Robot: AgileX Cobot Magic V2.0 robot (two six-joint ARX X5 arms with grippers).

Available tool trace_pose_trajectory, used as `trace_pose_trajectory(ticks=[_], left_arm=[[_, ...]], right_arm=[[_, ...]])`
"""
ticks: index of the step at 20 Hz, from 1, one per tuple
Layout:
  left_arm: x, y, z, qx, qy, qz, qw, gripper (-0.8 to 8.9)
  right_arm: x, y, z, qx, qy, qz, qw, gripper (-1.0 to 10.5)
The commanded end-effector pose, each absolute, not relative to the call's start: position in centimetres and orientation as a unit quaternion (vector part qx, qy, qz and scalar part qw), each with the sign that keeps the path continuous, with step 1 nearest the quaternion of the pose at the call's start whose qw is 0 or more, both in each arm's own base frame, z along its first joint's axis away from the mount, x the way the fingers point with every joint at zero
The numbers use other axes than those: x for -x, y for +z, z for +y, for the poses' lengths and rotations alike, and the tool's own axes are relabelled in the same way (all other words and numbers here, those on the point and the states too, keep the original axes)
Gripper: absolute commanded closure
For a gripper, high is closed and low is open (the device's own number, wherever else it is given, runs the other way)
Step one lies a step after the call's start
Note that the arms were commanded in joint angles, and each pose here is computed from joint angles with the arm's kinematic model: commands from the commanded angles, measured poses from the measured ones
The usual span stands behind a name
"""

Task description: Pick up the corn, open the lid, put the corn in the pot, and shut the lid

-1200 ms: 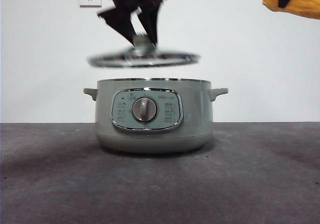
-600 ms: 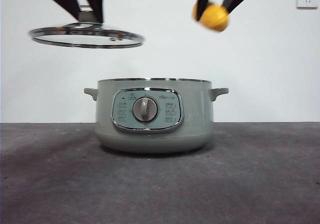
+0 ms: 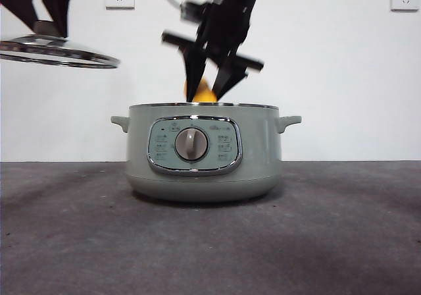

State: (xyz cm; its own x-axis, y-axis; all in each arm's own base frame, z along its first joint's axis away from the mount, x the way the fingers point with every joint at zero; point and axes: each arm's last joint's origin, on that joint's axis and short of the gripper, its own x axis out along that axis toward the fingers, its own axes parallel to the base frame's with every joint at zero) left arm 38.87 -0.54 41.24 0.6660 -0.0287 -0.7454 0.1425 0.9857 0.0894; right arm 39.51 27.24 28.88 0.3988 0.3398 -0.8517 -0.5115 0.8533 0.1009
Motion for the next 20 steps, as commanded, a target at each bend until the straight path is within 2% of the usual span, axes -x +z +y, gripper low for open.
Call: trace_pose_trajectory(ticks=[1,4,10,14,17,20], left_arm=[[-38.2,42.5,0.4,-0.070,-0.040,0.381,0.921,8.23],[-38.2,42.5,1.3,-0.060,-0.041,0.382,0.921,8.23],[-38.2,42.5,1.6,-0.057,-0.040,0.381,0.922,8.23],[-38.1,42.5,1.5,-0.048,-0.062,0.379,0.922,8.23],[-38.2,42.5,1.5,-0.048,-0.062,0.379,0.922,8.23],[-38.2,42.5,1.5,-0.048,-0.062,0.378,0.922,8.23]], right_arm=[[-39.7,26.4,28.6,0.106,0.260,0.505,0.816,9.6],[-39.5,24.7,29.3,0.118,0.258,0.528,0.800,9.6],[-39.5,23.4,29.1,0.140,0.246,0.550,0.786,9.6],[-39.8,21.2,29.4,0.153,0.242,0.574,0.767,9.6],[-39.9,21.2,29.4,0.145,0.238,0.573,0.771,9.3],[-39.9,21.6,29.4,0.142,0.238,0.569,0.774,5.1]])
